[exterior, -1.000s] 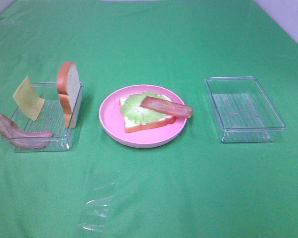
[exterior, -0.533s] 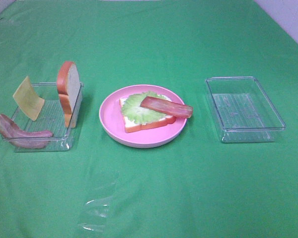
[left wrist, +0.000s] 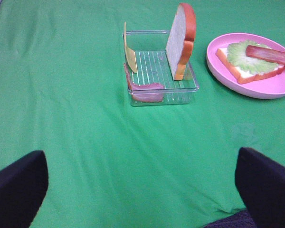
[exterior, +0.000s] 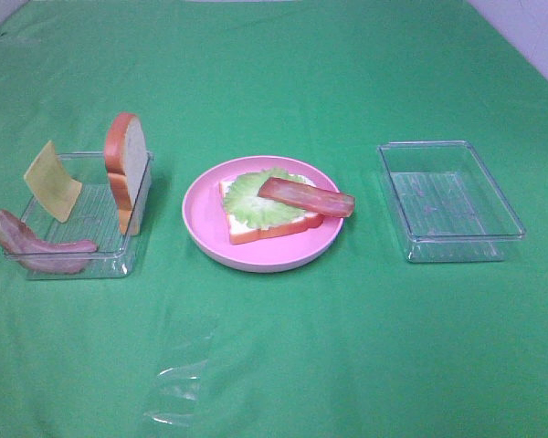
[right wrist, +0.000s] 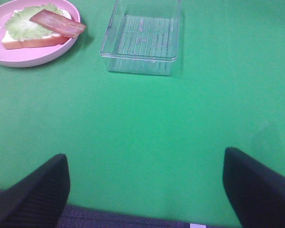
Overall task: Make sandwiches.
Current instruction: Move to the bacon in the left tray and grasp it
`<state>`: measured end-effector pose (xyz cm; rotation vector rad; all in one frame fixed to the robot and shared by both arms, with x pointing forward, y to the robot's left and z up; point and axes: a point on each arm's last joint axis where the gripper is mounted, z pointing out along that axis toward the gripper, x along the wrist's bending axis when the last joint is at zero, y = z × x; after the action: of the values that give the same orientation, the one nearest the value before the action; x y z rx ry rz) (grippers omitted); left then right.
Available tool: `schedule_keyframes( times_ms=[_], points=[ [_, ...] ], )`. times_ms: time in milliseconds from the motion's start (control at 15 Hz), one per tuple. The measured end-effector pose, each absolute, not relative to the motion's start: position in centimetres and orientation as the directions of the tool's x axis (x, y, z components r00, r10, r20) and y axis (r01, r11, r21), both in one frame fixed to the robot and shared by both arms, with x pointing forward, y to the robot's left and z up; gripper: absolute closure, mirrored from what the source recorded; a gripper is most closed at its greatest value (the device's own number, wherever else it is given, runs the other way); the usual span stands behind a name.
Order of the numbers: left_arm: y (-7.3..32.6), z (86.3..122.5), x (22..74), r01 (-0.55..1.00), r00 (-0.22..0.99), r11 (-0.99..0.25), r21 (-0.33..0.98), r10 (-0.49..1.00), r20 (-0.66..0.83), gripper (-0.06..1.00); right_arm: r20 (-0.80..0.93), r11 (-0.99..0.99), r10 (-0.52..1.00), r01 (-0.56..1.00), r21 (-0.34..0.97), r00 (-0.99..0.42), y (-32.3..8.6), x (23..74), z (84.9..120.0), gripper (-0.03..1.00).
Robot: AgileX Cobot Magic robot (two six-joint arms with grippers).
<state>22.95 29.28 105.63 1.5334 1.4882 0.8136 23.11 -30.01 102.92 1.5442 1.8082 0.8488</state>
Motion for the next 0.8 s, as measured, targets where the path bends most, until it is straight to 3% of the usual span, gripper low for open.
schedule_keyframes(
  times_ms=[800],
  points=[
    [29.26, 105.63, 22.95, 0.454, 0.09, 0.046, 0.89, 0.991, -0.098, -0.05, -0.041, 0.116, 0.99, 0.601, 0.791, -0.137, -30.01, 23.11, 102.92, 0.12]
  ],
)
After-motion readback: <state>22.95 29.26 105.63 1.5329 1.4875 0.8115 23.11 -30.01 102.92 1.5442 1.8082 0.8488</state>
